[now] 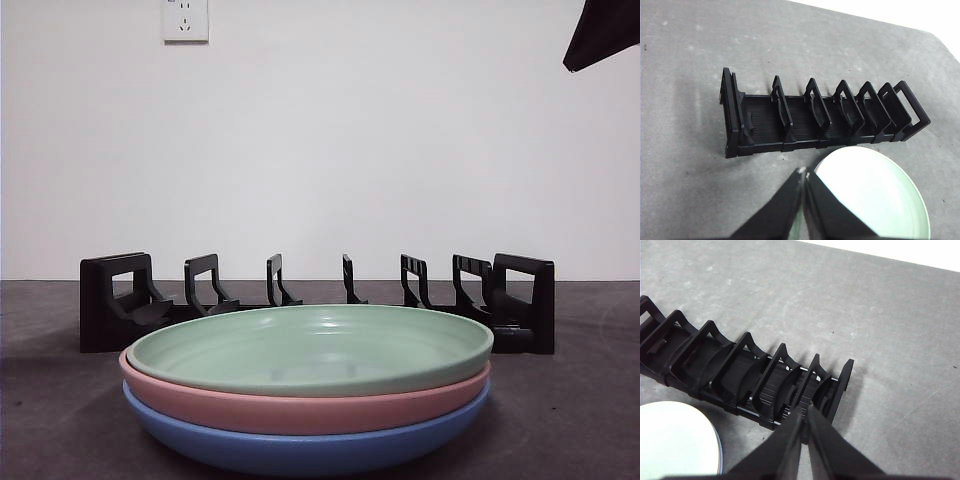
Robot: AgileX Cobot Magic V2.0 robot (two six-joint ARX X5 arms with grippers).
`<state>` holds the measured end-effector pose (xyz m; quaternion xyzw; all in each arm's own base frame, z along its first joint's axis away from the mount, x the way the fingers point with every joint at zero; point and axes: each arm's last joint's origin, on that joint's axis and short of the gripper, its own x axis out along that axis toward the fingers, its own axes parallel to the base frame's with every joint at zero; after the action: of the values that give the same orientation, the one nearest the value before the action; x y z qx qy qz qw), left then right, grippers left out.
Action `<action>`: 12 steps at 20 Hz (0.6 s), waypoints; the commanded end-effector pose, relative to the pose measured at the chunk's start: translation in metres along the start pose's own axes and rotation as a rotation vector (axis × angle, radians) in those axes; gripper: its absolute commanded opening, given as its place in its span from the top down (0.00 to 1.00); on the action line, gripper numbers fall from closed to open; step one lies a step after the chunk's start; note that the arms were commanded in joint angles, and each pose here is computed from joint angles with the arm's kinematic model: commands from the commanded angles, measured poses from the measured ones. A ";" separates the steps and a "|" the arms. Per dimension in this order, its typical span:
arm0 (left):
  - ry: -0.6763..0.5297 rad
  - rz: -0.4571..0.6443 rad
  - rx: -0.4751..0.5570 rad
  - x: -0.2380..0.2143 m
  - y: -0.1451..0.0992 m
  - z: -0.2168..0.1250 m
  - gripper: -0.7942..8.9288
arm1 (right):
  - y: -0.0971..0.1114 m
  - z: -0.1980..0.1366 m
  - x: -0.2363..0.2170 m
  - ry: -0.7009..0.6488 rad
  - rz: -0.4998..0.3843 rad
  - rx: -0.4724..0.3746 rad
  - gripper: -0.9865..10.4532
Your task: Place the plate
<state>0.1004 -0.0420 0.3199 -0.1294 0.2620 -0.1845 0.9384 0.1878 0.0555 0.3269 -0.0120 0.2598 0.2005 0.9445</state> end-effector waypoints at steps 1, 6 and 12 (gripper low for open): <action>-0.051 0.000 0.159 -0.006 -0.002 0.004 0.91 | 0.000 0.003 0.000 -0.015 0.000 0.006 0.90; -0.275 0.119 0.347 0.007 0.030 -0.038 0.91 | 0.000 0.003 0.000 -0.015 0.000 0.006 0.90; -0.404 0.259 0.339 0.038 0.072 -0.104 0.91 | 0.000 0.003 0.000 -0.015 0.000 0.006 0.90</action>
<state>0.0957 -0.0086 0.1950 0.0195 0.0672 -0.0746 0.9948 0.1879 0.0555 0.3270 -0.0120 0.2594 0.2004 0.9447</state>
